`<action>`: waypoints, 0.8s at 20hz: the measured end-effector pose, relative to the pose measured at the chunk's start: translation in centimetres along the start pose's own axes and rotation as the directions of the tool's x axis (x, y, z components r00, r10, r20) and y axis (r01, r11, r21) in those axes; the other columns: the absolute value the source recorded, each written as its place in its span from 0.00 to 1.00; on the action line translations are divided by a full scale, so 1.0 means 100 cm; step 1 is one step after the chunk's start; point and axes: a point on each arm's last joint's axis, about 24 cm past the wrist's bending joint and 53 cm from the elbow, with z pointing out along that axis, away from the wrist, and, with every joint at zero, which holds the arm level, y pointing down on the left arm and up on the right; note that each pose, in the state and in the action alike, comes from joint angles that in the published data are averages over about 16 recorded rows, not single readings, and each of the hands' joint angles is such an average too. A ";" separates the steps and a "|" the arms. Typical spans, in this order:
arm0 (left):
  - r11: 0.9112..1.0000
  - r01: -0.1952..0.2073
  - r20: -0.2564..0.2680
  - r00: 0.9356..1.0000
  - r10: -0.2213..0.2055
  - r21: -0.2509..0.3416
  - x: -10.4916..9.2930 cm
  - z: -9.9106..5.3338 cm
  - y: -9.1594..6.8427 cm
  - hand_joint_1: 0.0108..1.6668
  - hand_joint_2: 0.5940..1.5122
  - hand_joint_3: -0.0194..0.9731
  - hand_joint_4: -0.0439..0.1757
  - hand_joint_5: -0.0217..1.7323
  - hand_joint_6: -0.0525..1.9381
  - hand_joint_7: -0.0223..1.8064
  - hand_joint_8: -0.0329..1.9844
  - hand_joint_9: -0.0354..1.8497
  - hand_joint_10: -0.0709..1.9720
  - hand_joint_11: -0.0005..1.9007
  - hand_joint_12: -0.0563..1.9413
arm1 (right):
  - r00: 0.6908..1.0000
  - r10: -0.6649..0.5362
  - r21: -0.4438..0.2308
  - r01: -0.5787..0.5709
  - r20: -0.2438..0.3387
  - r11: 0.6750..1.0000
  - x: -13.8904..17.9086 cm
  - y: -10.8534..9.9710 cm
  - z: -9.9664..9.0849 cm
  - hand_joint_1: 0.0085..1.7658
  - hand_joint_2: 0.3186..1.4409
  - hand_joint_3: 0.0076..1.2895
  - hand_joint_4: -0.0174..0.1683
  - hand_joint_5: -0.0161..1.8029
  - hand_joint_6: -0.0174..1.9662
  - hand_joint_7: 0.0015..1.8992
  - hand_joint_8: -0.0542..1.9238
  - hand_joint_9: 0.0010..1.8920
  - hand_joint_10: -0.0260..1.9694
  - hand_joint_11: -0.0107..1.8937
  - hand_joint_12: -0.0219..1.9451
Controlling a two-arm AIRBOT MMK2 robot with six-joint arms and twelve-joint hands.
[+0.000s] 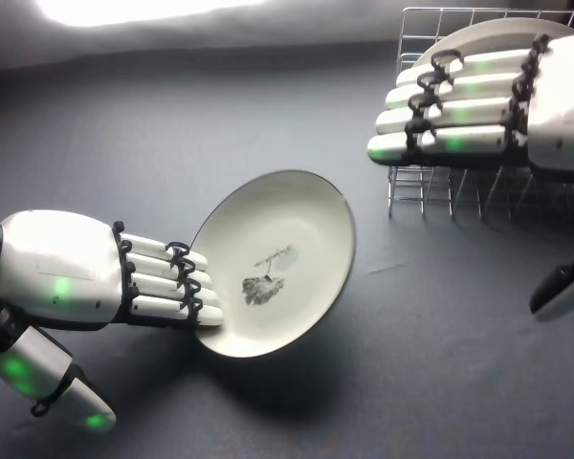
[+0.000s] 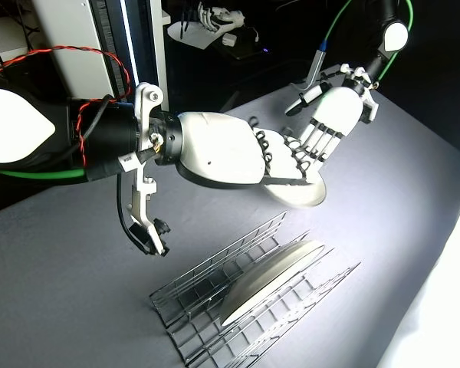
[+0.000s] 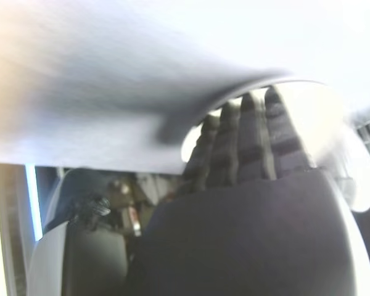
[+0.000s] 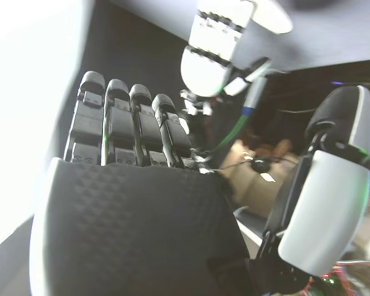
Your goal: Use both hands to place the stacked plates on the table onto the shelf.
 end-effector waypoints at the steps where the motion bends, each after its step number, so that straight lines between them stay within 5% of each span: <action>1: 1.000 0.006 -0.005 1.000 -0.006 0.001 0.003 0.000 0.000 0.00 0.60 0.02 0.16 0.01 0.02 0.02 0.01 0.03 0.03 0.01 0.01 | 1.000 -0.013 -0.013 0.013 -0.013 1.000 0.004 0.003 0.001 0.37 0.35 0.01 0.11 0.02 0.02 0.01 0.03 0.01 0.02 0.02 0.02; 16: 0.999 0.037 -0.025 0.999 -0.037 0.012 0.014 0.004 -0.002 0.00 0.59 0.02 0.14 0.02 0.01 0.02 0.01 0.03 0.03 0.01 0.02 | 0.988 -0.079 -0.090 0.067 -0.134 0.994 0.060 0.011 0.045 0.37 0.38 0.01 0.11 0.02 0.02 0.01 0.03 0.01 0.02 0.02 0.02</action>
